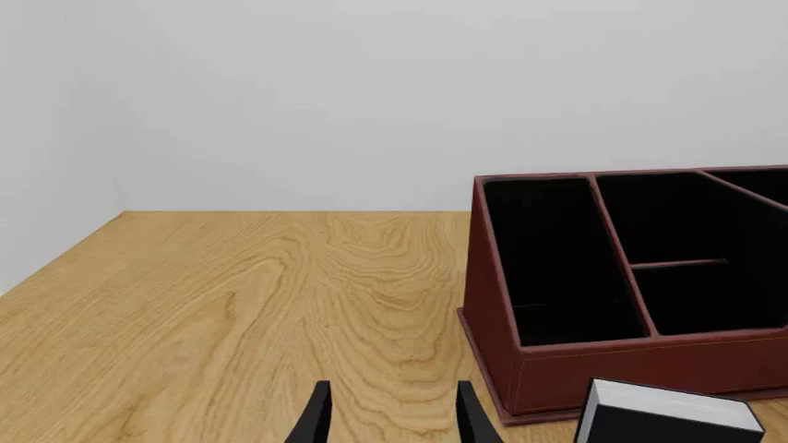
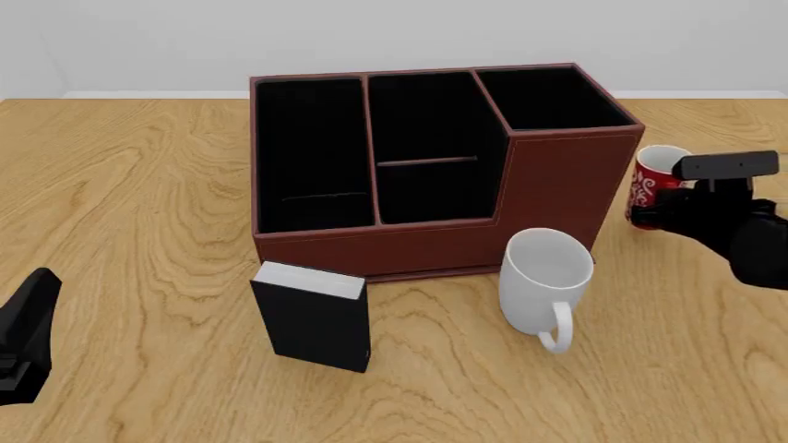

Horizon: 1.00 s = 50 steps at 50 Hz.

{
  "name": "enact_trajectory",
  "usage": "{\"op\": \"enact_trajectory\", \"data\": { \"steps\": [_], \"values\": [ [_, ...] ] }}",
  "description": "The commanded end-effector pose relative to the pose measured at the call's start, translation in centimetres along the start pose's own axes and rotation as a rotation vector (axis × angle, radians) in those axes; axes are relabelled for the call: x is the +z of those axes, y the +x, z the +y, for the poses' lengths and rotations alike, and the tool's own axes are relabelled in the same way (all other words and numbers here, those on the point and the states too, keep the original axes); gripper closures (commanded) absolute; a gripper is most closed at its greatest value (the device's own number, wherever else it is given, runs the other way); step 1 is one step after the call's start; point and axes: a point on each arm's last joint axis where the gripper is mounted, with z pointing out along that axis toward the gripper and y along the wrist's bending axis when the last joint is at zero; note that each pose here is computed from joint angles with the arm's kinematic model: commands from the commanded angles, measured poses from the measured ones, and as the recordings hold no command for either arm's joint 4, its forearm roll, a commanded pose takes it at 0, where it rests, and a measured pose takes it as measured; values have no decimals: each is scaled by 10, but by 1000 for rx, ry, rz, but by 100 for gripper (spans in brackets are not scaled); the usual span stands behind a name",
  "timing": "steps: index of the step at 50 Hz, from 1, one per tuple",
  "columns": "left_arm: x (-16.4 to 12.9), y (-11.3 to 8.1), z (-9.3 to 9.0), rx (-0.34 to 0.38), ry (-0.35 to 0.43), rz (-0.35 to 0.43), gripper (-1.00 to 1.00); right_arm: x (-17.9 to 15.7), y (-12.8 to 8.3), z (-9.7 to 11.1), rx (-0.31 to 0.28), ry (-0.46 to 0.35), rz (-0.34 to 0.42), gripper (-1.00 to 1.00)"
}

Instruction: Pick up the red mug and place it to the right of the caddy.

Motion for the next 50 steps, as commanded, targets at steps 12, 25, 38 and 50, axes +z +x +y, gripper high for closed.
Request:
{"op": "enact_trajectory", "data": {
  "steps": [12, 25, 38, 50],
  "values": [
    [0, 0, 0, 0, 0, 0, -100, 13, 8, 5, 10, -11, 10, 100],
    [0, 0, 0, 0, 0, 0, -100, 18, 14, 8, 10, -18, 24, 100],
    [0, 0, 0, 0, 0, 0, -100, 20, 19, 7, 12, -15, 32, 100],
    [0, 0, 0, 0, 0, 0, -100, 22, 25, 5, 19, -10, 49, 100]
  ]
}}
